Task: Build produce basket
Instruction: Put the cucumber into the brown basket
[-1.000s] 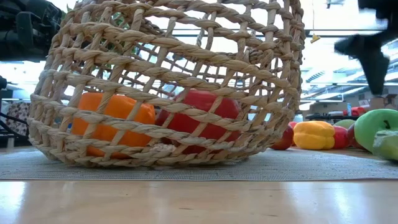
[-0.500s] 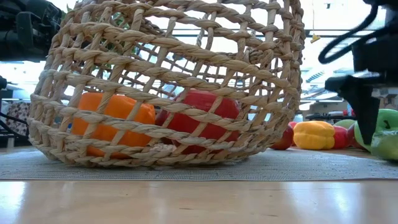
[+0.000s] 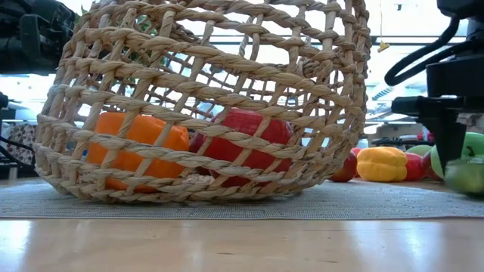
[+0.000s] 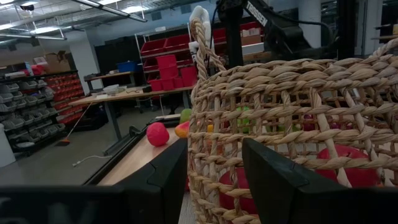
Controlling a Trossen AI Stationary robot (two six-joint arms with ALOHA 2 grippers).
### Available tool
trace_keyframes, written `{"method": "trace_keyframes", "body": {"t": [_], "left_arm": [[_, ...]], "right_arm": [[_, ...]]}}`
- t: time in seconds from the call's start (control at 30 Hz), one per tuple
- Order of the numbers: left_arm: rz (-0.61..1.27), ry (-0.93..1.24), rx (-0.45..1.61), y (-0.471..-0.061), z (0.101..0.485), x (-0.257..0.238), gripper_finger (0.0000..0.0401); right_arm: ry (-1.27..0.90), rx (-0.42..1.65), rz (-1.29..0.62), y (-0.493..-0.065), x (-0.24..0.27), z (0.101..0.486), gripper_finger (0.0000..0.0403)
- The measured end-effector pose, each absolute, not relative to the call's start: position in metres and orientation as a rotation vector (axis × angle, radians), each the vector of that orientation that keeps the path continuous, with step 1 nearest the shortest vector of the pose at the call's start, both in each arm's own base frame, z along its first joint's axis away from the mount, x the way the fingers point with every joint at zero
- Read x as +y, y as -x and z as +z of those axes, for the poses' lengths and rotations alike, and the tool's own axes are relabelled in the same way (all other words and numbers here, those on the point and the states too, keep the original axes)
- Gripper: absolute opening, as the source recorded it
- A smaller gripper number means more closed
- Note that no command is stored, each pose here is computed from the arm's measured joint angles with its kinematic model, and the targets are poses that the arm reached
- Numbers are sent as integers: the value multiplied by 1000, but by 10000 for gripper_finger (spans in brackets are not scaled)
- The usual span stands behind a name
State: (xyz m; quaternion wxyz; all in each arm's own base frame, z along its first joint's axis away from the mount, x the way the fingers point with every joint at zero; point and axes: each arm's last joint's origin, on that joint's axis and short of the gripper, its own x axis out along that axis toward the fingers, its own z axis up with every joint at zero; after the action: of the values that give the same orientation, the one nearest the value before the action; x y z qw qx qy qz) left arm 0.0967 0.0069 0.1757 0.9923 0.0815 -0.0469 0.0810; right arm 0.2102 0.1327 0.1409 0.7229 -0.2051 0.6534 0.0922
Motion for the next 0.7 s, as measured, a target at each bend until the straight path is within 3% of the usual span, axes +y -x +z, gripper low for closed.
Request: {"method": "trace_keyframes", "body": {"t": [0.13,0.23,0.43,0.7], "left_arm": [[162,-163,-94,-97,176,7,160],[162,-163,-94,-97,176,7,160],[162,-164,-94,-97,176,7,160],[162,-163,-94,-97,176,7,160]], "right_arm": [[457,1457,202,-210,132,155,175],[456,1433,196,-211,133,175,158],[451,1282,138,-212,135,232,166],[346,870,110,-196,130,316,169]]}}
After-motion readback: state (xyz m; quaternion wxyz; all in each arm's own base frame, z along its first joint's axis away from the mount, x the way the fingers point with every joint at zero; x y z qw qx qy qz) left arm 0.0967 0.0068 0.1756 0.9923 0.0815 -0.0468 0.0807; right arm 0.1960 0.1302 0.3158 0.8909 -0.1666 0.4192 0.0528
